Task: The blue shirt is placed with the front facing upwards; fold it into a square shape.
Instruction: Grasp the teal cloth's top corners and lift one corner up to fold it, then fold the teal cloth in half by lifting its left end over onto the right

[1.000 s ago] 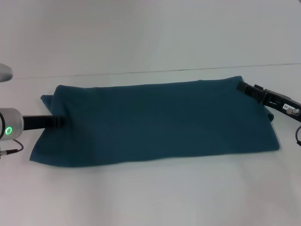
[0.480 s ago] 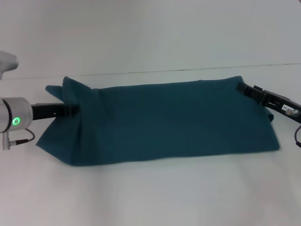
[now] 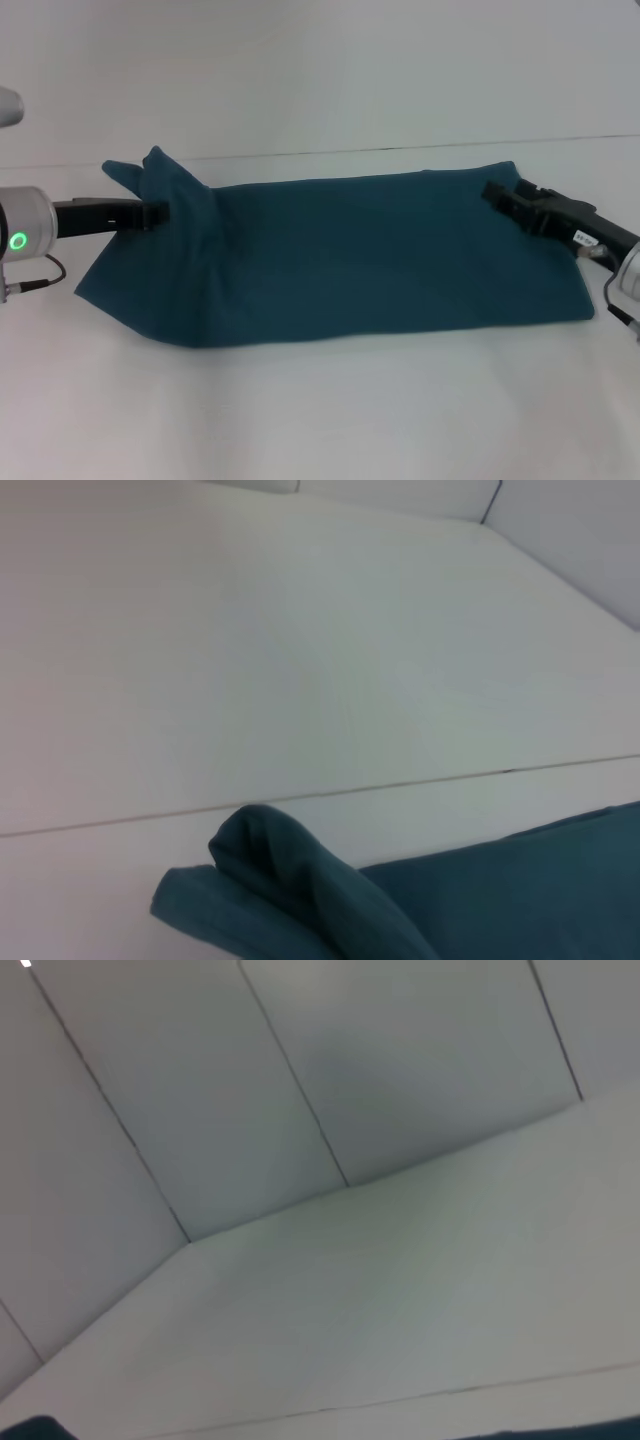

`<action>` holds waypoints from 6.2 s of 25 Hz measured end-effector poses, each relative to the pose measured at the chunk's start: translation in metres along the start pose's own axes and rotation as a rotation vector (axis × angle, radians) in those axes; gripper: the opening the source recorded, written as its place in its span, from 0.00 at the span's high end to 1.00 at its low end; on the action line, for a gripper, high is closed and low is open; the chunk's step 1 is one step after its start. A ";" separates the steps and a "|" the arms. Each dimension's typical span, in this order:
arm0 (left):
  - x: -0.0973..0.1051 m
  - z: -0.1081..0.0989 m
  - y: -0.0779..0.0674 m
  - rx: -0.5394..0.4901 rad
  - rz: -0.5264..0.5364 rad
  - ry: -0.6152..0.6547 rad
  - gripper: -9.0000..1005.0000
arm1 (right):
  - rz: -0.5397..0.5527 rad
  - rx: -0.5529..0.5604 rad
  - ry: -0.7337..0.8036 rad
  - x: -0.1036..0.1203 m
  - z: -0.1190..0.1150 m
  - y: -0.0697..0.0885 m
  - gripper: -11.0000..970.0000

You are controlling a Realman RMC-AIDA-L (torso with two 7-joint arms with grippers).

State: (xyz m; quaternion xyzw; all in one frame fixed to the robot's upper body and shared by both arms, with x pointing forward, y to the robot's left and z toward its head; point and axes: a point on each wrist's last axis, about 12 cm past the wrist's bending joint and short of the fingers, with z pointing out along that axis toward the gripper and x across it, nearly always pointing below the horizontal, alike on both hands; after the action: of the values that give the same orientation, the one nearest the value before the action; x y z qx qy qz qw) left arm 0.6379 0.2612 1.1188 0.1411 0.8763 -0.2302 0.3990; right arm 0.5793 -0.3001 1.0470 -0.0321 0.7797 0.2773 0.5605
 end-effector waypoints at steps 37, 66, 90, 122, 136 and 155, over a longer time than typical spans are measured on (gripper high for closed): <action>-0.043 -0.061 -0.023 0.203 -0.051 -0.146 0.93 | -0.362 -0.152 0.168 0.055 0.100 0.146 0.96; -0.054 -0.063 -0.038 0.284 -0.048 -0.206 0.93 | -0.179 -0.039 0.021 0.057 0.077 0.120 0.96; -0.068 -0.051 -0.058 0.336 -0.017 -0.230 0.93 | -0.409 -0.286 0.269 0.059 0.121 0.211 0.96; -0.071 -0.047 -0.062 0.344 -0.021 -0.249 0.94 | -0.330 -0.245 0.257 0.059 0.119 0.207 0.96; -0.073 -0.038 -0.068 0.345 -0.015 -0.241 0.94 | -0.362 -0.298 0.253 0.050 0.128 0.228 0.96; -0.068 -0.035 -0.069 0.370 -0.020 -0.256 0.94 | -0.144 -0.098 -0.006 0.049 0.081 0.140 0.96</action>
State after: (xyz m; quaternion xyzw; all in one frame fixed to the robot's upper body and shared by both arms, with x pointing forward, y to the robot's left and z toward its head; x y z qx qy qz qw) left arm 0.6297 0.2165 1.2113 0.1730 0.7627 -0.4068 0.4721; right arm 0.5802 -0.1308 1.0416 -0.1148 0.7590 0.2744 0.5792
